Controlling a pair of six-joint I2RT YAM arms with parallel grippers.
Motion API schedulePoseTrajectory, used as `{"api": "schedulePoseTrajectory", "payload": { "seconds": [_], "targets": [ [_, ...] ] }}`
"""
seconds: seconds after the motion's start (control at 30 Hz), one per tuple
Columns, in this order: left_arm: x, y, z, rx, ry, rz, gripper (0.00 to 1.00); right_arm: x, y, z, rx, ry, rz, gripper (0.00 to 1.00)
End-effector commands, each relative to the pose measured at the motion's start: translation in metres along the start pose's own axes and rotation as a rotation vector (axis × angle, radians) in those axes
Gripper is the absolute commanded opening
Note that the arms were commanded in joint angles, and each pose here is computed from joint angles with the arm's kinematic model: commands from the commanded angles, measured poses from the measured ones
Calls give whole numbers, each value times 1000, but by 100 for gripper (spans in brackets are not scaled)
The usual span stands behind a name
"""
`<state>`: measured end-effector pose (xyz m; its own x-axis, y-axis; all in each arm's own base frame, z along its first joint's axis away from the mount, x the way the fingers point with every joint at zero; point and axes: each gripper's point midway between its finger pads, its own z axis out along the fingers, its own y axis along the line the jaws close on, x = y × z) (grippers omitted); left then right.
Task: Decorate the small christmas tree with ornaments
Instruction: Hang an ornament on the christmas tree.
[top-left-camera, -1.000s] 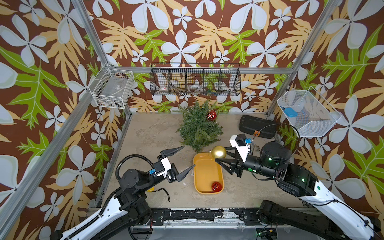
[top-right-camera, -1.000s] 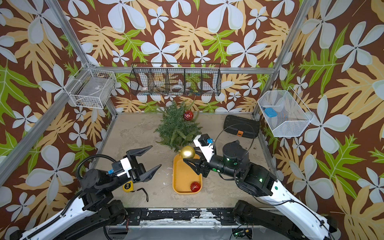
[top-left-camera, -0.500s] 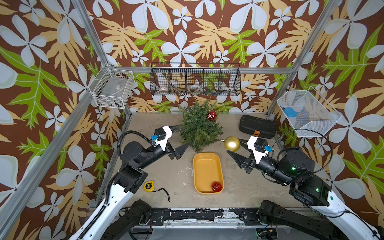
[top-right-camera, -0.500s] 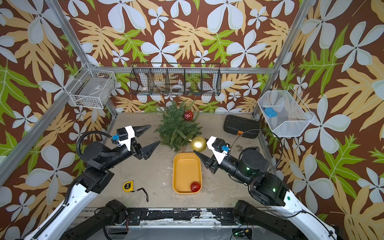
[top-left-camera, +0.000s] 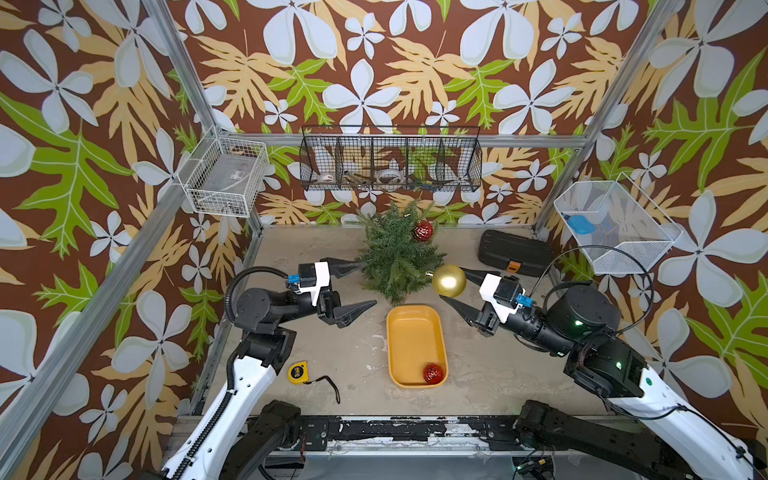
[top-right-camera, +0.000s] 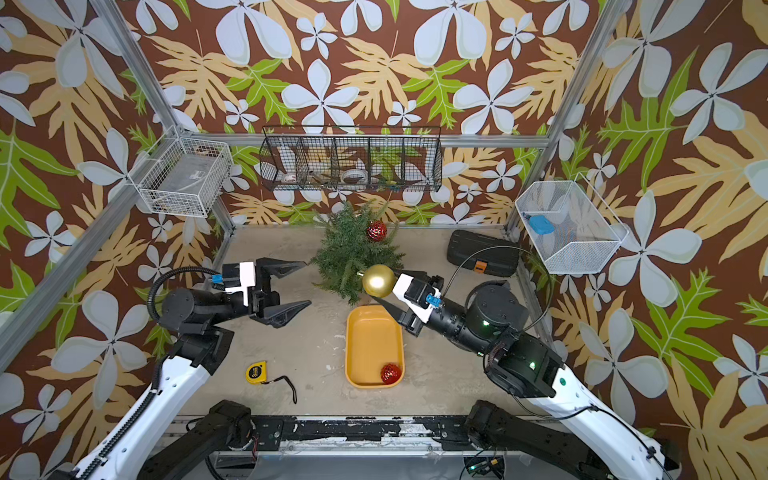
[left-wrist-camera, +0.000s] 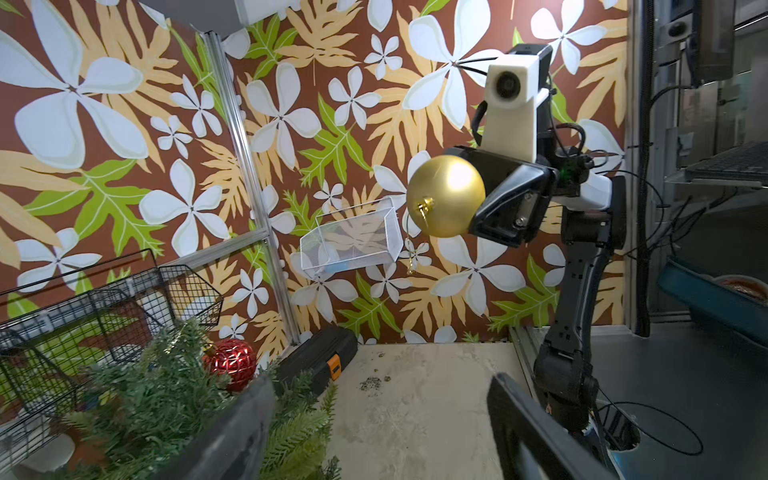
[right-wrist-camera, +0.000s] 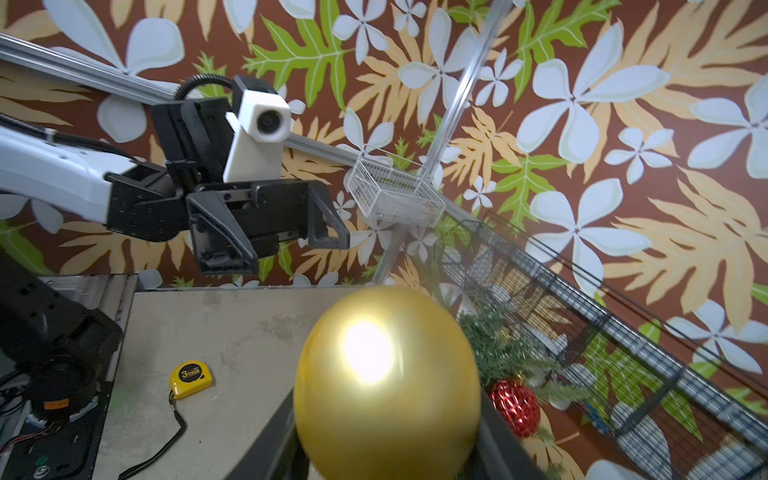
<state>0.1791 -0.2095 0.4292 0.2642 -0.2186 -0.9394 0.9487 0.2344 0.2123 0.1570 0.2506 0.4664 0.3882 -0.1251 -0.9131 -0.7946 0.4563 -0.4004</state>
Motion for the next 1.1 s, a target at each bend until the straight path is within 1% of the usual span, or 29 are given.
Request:
{"api": "schedulePoseTrajectory", "payload": {
  "seconds": [0.0, 0.07, 0.2, 0.3, 0.37, 0.47, 0.6, 0.73, 1.07],
  "targets": [
    [-22, -25, -2, 37, -125, 122, 83, -25, 29, -4, -170, -138, -73, 48],
    [-21, -35, 1, 48, -148, 142, 83, -27, 35, -5, -203, -166, -82, 46],
    [-20, -39, 8, 82, -142, 111, 80, -29, 43, -7, -245, -185, -89, 45],
    [-22, -42, 15, 114, -146, 82, 73, -28, 50, -8, -282, -198, -100, 45],
    [-23, -48, 20, 141, -154, 66, 66, -28, 51, -8, -287, -204, -103, 44],
    [-20, -56, 30, 178, -163, 38, 64, -27, 52, -7, -290, -208, -108, 43],
    [-12, -65, 42, 228, -146, 5, 61, -26, 53, -6, -291, -210, -109, 42],
    [-7, -65, 47, 220, -142, -13, 59, -24, 55, -6, -302, -209, -104, 41],
    [-6, -66, 51, 230, -129, -23, 49, -20, 52, -2, -281, -188, -95, 37]
  ]
}}
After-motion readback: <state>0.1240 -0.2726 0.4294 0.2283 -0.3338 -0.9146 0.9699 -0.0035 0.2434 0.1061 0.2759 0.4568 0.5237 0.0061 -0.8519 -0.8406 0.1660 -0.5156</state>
